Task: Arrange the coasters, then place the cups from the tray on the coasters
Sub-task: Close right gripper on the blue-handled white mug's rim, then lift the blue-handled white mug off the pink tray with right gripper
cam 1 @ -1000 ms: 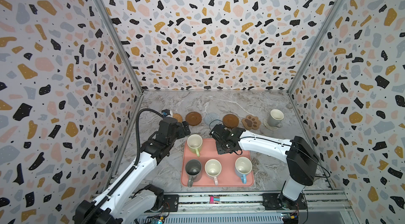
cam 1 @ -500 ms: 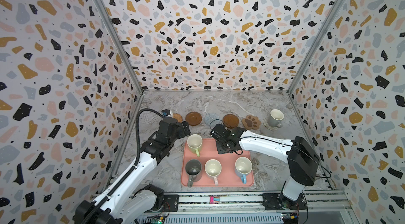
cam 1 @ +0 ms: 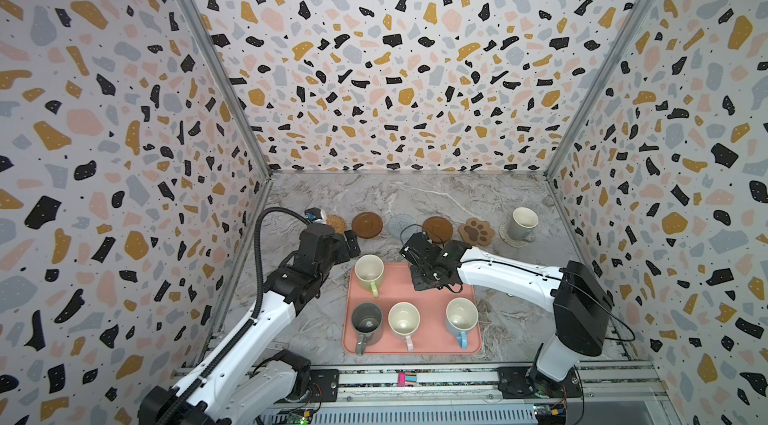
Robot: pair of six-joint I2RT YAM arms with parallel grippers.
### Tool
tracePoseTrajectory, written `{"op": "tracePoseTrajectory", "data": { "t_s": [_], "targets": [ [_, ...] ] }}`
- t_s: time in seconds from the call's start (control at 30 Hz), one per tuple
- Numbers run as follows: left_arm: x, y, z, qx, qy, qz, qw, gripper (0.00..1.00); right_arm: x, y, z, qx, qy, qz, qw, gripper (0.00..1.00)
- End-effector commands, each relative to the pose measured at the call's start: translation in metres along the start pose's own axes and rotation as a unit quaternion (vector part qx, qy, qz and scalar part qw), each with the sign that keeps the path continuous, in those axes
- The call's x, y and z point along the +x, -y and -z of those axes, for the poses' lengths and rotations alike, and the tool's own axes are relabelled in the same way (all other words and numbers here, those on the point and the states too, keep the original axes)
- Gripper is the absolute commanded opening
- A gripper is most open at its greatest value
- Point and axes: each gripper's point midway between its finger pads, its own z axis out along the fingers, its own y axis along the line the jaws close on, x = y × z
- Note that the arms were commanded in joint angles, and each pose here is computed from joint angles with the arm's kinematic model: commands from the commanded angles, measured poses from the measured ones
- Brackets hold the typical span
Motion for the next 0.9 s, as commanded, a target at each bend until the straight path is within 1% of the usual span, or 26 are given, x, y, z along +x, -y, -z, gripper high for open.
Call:
{"op": "tracePoseTrajectory", "data": {
  "t_s": [0.0,0.2,0.47,0.73,0.87],
  "targets": [
    [0.0,-0.001,0.002,-0.002,0.007,0.0,1.0,0.99,-0.016,0.002,0.025,-0.009,0.038,-0.013,0.999,0.11],
    [-0.001,-0.002,0.003,-0.002,0.007,0.001,1.0,1.0,-0.015,0.004,0.027,-0.009,0.042,-0.015,0.999,0.1],
    [0.0,-0.002,0.002,-0.004,0.006,-0.001,1.0,0.99,-0.007,0.007,0.019,-0.009,0.035,-0.019,0.999,0.09],
    [0.0,-0.002,0.002,-0.004,0.005,-0.001,1.0,1.0,-0.019,0.006,0.031,-0.017,0.066,-0.02,0.997,0.09],
    [-0.001,-0.002,0.002,-0.004,0.005,-0.001,1.0,0.99,-0.026,0.006,0.041,-0.021,0.094,-0.017,0.995,0.09]
  ]
}}
